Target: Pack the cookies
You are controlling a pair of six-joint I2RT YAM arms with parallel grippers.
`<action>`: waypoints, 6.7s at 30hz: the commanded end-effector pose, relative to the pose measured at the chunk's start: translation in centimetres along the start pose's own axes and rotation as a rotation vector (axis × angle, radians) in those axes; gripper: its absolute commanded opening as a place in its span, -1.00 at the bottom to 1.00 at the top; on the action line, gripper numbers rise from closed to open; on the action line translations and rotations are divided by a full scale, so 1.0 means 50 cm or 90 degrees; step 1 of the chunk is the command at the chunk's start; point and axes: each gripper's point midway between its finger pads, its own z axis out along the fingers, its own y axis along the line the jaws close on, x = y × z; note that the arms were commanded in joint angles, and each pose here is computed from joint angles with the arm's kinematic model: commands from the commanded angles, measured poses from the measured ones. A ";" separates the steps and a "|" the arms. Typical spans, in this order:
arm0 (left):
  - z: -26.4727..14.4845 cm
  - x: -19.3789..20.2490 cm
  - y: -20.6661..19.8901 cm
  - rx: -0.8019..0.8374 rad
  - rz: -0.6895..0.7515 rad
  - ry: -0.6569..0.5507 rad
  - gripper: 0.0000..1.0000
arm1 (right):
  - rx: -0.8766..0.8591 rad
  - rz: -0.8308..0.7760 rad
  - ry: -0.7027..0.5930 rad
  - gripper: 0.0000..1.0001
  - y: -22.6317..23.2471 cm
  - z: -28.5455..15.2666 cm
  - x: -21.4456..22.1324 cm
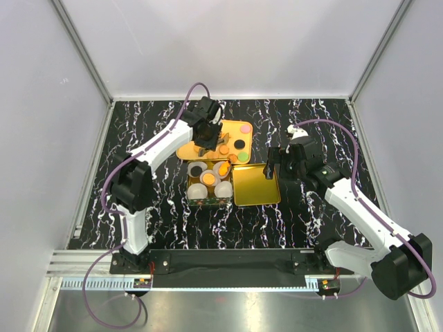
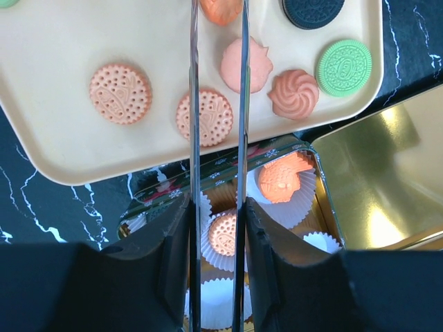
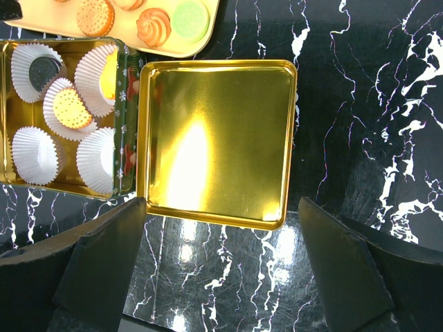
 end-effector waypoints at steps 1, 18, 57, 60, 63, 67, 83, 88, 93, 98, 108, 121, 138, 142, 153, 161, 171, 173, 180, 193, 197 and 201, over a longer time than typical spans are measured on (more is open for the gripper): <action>-0.086 -0.078 -0.004 -0.001 0.004 -0.099 -0.46 | -0.017 -0.004 -0.028 0.99 0.012 -0.003 -0.026; -0.133 -0.069 0.006 -0.010 -0.003 -0.118 -0.46 | -0.015 -0.005 -0.025 0.99 0.010 -0.002 -0.023; -0.323 0.212 -0.031 0.128 0.038 -0.079 -0.42 | 0.029 -0.010 -0.010 1.00 -0.010 0.014 -0.023; -0.325 0.238 -0.048 0.145 0.041 -0.071 -0.42 | 0.031 -0.010 -0.010 0.99 -0.011 0.015 -0.023; -0.325 0.263 -0.063 0.155 0.047 -0.057 -0.42 | 0.031 -0.012 -0.010 0.99 -0.011 0.016 -0.024; -0.325 0.294 -0.073 0.163 0.055 -0.043 -0.41 | 0.030 -0.010 -0.011 0.99 -0.010 0.015 -0.023; -0.290 0.345 -0.102 0.175 0.064 0.002 -0.35 | 0.023 -0.011 -0.010 0.99 -0.007 0.014 -0.021; -0.285 0.344 -0.106 0.173 0.070 0.008 -0.34 | 0.022 -0.009 -0.012 0.99 -0.007 0.013 -0.022; -0.284 0.347 -0.103 0.165 0.072 0.013 -0.32 | 0.021 -0.008 -0.011 0.99 -0.007 0.014 -0.020; -0.286 0.347 -0.102 0.163 0.072 0.012 -0.24 | 0.019 -0.009 -0.016 0.99 -0.006 0.012 -0.024; -0.290 0.344 -0.098 0.157 0.076 0.009 -0.14 | 0.019 -0.008 -0.015 0.99 -0.006 0.011 -0.023; -0.314 0.325 -0.091 0.147 0.085 -0.012 -0.13 | 0.019 -0.007 -0.019 0.99 -0.006 0.009 -0.024; -0.354 0.100 -0.096 0.089 0.052 -0.148 -0.18 | 0.007 -0.007 -0.021 0.99 0.000 0.005 -0.025; -0.318 0.015 -0.090 0.065 0.030 -0.167 -0.18 | 0.002 -0.007 -0.026 1.00 0.003 -0.001 -0.029; -0.169 -0.106 -0.097 0.016 0.042 -0.144 -0.19 | -0.015 -0.007 -0.036 0.99 0.011 -0.012 -0.034; -0.092 -0.098 -0.106 0.016 0.049 -0.106 -0.14 | -0.020 -0.007 -0.037 0.99 0.014 -0.013 -0.034; -0.040 -0.072 -0.107 0.018 0.053 -0.077 -0.10 | -0.019 -0.007 -0.033 0.99 0.013 -0.010 -0.031; -0.034 -0.071 -0.109 0.021 0.054 -0.076 -0.07 | -0.018 -0.006 -0.034 0.99 0.012 -0.010 -0.032; -0.013 -0.063 -0.109 0.017 0.054 -0.063 -0.04 | -0.020 -0.007 -0.033 0.99 0.014 -0.009 -0.031; 0.012 -0.055 -0.114 0.022 0.054 -0.050 -0.01 | -0.023 -0.007 -0.033 0.99 0.015 -0.010 -0.030; 0.013 -0.052 -0.120 0.031 0.055 -0.048 -0.01 | -0.023 -0.007 -0.035 0.99 0.015 -0.010 -0.030; 0.019 -0.048 -0.118 0.032 0.056 -0.043 -0.01 | -0.022 -0.006 -0.034 0.99 0.014 -0.009 -0.030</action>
